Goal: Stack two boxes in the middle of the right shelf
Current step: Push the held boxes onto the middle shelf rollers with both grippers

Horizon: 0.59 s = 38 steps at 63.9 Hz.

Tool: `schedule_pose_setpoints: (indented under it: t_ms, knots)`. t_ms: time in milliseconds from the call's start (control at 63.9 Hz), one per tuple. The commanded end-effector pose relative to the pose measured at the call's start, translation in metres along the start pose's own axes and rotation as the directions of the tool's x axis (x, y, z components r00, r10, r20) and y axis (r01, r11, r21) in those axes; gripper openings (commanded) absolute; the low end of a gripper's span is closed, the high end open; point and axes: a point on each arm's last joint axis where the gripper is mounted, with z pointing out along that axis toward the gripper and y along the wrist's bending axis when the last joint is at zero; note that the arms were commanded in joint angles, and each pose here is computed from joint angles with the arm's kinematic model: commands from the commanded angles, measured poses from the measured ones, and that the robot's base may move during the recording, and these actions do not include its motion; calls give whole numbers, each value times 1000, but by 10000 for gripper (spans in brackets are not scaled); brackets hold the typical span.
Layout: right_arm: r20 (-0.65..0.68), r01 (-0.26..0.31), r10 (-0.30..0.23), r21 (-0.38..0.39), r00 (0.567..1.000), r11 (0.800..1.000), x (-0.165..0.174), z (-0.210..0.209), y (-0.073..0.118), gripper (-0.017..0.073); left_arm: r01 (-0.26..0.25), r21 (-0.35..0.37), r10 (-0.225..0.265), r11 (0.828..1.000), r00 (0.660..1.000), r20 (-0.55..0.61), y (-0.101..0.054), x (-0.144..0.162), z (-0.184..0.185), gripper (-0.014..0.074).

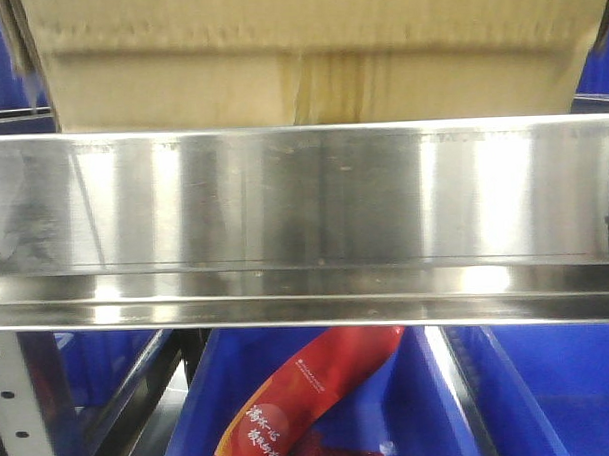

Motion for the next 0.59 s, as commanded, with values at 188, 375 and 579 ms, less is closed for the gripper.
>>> schedule_pose_setpoints:
  t_ms: [188,375,579]
  knots:
    - [-3,15,-15,41,1000,999,-1,6,-7,324,-12,-64,16,998,999,51,9,-6,0,209]
    - [56,15,-17,43,998,999,-2,-10,-5,568,-9,-61,14,998,997,73,10,-6,-11,613]
    - [179,11,-18,40,984,999,-1,-47,3,471,1,-44,5,999,991,133,11,-4,-42,443]
